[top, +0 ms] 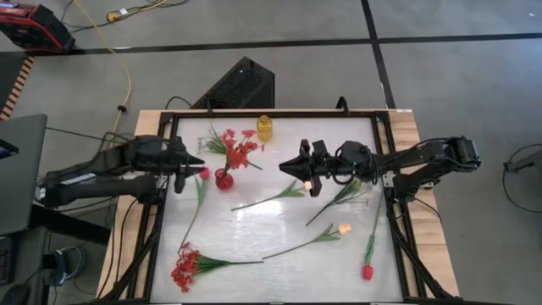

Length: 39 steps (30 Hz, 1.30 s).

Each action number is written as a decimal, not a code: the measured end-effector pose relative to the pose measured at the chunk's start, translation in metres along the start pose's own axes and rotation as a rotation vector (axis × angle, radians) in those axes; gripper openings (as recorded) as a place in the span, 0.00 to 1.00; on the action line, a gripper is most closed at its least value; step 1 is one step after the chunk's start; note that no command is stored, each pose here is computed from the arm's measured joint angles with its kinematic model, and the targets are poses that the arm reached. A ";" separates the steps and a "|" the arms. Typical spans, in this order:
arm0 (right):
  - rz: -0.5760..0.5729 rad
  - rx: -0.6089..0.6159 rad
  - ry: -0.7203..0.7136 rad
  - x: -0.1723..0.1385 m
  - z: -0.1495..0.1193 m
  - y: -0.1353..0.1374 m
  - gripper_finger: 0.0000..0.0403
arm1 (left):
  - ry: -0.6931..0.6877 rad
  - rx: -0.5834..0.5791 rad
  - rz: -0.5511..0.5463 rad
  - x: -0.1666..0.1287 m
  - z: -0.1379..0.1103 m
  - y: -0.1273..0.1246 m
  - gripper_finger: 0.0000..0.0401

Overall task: Sort flowers into vase by color
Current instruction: Put the red flowers into the red flower vase

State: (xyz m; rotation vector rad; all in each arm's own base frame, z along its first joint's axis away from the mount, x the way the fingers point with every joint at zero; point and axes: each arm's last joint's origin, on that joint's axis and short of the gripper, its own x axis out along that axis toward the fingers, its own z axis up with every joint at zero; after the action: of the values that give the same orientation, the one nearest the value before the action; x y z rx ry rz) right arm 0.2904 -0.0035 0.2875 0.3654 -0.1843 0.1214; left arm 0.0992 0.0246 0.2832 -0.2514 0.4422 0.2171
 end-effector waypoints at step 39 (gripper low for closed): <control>0.471 -0.013 0.388 -0.008 -0.047 0.067 0.18 | 0.790 -0.060 -0.401 0.127 -0.066 -0.229 0.38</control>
State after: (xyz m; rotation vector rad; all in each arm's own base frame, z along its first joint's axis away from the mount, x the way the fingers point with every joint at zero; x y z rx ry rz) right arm 0.2801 0.0747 0.2657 0.2740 0.1166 0.6501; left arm 0.2451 -0.1919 0.2127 -0.4783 1.1518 -0.2811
